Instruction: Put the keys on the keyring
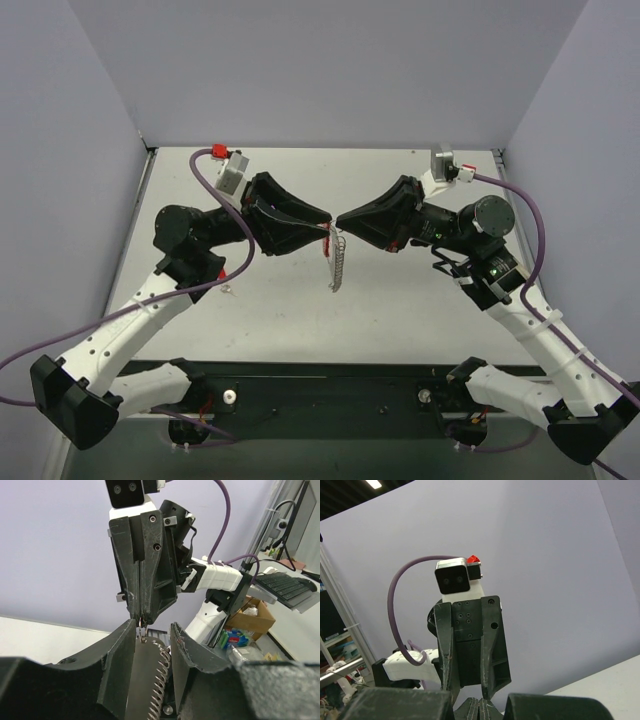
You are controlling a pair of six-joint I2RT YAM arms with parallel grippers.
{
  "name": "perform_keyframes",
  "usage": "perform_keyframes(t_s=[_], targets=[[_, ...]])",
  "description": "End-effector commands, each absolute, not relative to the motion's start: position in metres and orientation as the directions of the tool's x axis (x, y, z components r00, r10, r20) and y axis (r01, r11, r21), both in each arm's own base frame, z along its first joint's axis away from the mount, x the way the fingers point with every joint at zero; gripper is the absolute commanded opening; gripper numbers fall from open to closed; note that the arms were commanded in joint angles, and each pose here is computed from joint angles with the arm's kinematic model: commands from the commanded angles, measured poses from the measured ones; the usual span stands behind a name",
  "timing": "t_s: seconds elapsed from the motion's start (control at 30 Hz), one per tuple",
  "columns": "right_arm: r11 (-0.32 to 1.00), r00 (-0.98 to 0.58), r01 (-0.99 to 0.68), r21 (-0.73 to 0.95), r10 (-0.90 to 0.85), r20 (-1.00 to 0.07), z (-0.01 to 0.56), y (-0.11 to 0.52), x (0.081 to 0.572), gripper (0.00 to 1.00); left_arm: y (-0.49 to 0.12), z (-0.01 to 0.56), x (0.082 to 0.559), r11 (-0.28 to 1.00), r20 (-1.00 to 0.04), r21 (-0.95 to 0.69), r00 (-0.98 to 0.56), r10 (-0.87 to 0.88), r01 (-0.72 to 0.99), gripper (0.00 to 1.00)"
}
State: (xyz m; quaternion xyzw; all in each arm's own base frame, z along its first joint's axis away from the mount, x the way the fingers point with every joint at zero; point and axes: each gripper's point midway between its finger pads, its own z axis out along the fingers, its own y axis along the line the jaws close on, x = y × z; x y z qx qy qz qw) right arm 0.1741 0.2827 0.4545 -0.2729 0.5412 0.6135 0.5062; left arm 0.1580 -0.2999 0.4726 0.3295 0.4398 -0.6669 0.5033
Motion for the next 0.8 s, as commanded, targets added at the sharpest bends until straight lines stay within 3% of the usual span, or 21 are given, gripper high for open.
perform_keyframes(t_s=[0.0,0.5,0.67,0.77], targets=[[0.046,-0.229,-0.963,0.267,0.391,-0.892,0.488,0.274,0.155,0.0,-0.295,0.487,0.151,-0.138,-0.871,-0.213,-0.252,-0.422,0.967,0.43],[0.043,-0.227,-0.963,0.264,0.395,-0.89,0.49,0.274,0.154,0.0,-0.303,0.477,0.162,-0.124,-0.873,-0.244,-0.274,-0.403,0.962,0.41],[0.052,-0.218,-0.964,0.26,0.406,-0.888,0.491,0.272,0.154,0.0,-0.309,0.474,0.159,-0.133,-0.884,-0.24,-0.273,-0.381,0.962,0.29],[0.063,-0.211,-0.964,0.258,0.41,-0.887,0.491,0.271,0.155,0.0,-0.311,0.474,0.157,-0.129,-0.887,-0.233,-0.266,-0.378,0.964,0.16]])
